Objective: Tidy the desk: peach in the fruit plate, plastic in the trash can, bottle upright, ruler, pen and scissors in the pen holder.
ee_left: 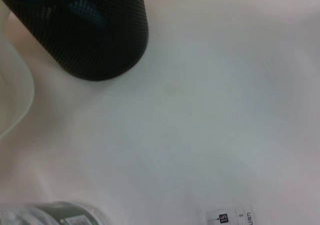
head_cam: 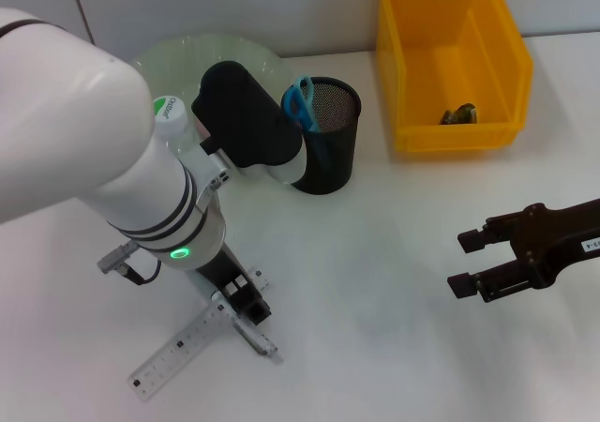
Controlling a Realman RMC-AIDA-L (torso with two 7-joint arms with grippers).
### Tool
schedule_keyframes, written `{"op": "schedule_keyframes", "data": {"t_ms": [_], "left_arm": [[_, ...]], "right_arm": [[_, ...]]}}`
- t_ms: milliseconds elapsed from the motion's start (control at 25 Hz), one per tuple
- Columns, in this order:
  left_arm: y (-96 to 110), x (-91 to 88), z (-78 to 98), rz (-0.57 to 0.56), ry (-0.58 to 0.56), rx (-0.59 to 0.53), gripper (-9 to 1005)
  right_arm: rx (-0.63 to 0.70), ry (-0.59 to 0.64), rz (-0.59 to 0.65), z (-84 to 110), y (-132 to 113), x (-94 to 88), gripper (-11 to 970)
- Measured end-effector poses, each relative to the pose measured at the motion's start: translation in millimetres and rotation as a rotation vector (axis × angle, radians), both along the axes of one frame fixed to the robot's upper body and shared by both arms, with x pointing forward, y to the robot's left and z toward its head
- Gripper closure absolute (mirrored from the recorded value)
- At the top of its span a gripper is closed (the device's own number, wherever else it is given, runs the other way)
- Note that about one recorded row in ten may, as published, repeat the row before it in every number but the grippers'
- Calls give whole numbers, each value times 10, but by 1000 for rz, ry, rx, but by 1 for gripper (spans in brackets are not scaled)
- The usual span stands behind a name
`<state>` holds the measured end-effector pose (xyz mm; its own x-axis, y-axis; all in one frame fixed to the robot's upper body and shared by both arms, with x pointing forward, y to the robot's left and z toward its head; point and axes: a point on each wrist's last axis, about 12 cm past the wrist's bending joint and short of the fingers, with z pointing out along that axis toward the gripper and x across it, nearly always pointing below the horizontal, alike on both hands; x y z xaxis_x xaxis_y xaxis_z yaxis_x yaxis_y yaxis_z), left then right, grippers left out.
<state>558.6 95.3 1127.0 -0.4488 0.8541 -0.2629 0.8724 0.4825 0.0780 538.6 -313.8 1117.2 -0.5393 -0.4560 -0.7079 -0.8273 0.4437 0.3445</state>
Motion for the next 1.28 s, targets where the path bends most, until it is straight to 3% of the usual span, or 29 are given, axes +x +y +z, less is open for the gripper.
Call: {"op": "schedule_keyframes", "data": {"t_ms": [1160, 1280], "left_arm": [[5, 3, -32, 1, 6, 7, 359], [2, 3, -29, -1, 6, 9, 468]], "right_arm": [[-19, 11, 6, -7, 6, 11, 130], [-19, 11, 7, -4, 9, 15, 131]]}}
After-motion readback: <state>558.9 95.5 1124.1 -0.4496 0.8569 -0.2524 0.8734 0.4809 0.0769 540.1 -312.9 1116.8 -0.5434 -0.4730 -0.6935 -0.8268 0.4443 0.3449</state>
